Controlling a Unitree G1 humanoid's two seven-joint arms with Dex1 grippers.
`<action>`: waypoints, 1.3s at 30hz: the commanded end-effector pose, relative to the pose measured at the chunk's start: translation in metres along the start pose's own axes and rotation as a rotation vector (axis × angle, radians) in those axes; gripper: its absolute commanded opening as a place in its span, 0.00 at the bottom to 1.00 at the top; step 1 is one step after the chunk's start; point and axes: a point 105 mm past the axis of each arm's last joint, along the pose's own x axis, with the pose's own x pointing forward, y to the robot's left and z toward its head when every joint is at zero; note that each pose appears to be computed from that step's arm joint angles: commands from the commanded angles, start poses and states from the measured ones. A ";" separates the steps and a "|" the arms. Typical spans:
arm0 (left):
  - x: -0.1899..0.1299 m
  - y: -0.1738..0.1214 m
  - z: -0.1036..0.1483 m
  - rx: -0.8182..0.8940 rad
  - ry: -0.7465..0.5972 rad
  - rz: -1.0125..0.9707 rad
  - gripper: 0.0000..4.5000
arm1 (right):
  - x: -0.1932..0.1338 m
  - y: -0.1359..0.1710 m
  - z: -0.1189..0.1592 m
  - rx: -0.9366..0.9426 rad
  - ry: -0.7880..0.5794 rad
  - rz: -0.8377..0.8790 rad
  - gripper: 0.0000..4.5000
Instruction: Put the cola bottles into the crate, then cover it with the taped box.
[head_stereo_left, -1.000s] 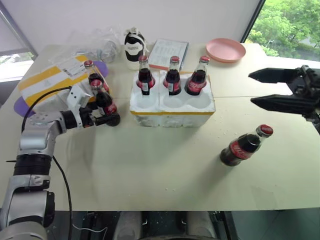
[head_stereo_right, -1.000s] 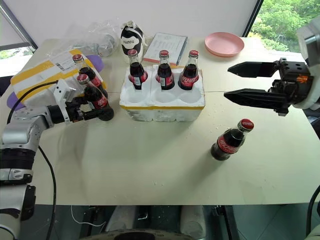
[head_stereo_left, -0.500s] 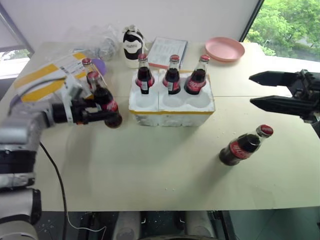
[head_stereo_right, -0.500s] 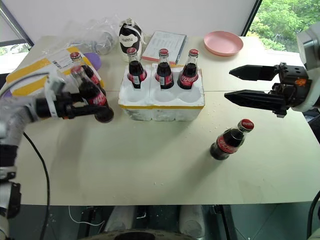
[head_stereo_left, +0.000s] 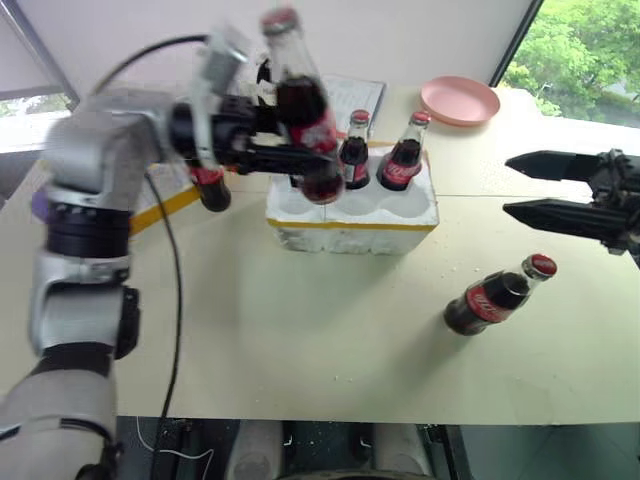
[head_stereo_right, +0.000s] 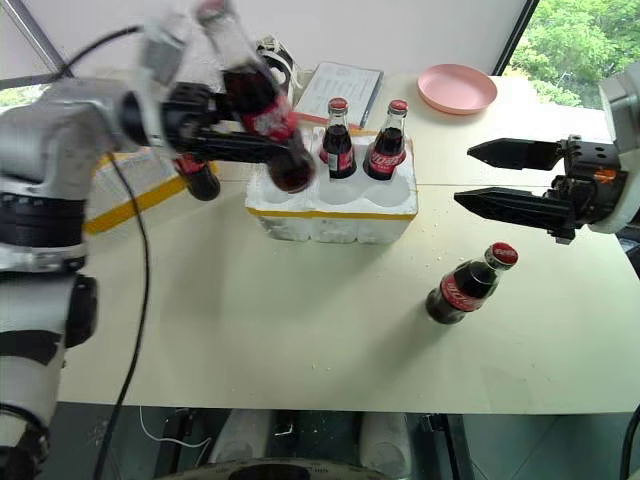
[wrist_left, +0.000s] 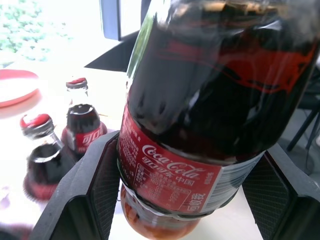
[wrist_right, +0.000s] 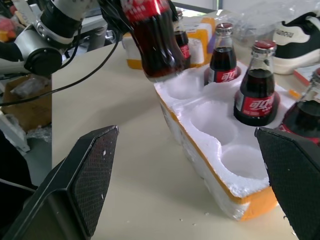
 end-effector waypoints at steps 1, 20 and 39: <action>0.019 0.016 0.014 0.079 -0.033 0.051 0.63 | -0.004 0.008 0.013 -0.058 -0.031 -0.008 1.00; 0.071 0.034 -0.059 0.097 0.203 0.029 0.86 | -0.006 0.005 0.005 -0.037 -0.049 -0.065 1.00; -0.066 -0.008 -0.029 0.070 0.082 0.354 0.99 | -0.001 0.002 0.000 -0.022 -0.060 -0.049 1.00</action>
